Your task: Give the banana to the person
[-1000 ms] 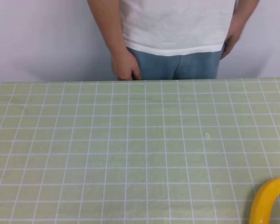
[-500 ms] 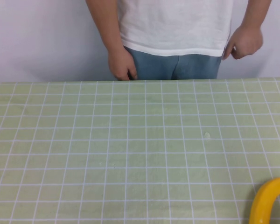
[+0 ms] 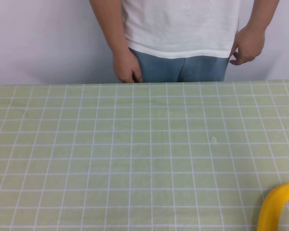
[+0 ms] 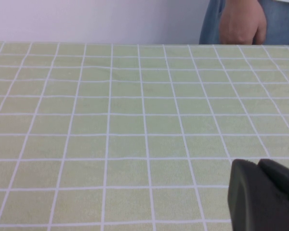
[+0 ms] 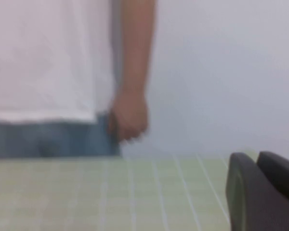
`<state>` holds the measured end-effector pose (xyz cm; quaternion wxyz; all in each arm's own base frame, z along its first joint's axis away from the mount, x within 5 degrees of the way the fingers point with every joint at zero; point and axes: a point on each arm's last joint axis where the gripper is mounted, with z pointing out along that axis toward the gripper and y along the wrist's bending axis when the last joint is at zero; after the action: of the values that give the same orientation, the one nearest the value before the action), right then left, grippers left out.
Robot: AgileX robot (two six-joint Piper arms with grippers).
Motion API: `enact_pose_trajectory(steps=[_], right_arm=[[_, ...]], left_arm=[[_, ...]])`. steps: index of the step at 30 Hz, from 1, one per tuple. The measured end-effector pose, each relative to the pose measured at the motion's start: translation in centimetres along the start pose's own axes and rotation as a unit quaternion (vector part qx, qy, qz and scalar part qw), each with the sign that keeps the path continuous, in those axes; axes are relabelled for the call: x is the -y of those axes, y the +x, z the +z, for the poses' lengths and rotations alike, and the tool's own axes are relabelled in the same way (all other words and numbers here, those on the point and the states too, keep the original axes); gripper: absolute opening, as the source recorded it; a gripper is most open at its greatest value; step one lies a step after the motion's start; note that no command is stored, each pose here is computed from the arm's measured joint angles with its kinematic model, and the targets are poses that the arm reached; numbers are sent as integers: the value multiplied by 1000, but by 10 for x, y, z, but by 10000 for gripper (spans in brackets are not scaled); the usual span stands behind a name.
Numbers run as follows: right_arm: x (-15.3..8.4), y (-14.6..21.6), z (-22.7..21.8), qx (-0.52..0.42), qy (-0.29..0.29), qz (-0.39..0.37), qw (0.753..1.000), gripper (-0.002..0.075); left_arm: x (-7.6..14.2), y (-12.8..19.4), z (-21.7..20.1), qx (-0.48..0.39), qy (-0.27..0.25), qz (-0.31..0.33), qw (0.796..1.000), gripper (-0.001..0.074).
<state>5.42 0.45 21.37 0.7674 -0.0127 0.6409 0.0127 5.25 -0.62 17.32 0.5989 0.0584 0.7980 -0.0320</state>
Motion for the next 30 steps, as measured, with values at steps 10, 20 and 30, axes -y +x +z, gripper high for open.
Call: enact_pose_trajectory(steps=[10,20,30], right_arm=[[-15,-51,-11,228,-102,83,965,-7],[6,-151,-32,342,6,115,933,-7],[3,-197,39,-37,14,108,993,-7]], left_arm=[[0,0,0,0,0,0,1000,-4],[0,0,0,0,0,0,1000,-4],[0,0,0,0,0,0,1000,-4]])
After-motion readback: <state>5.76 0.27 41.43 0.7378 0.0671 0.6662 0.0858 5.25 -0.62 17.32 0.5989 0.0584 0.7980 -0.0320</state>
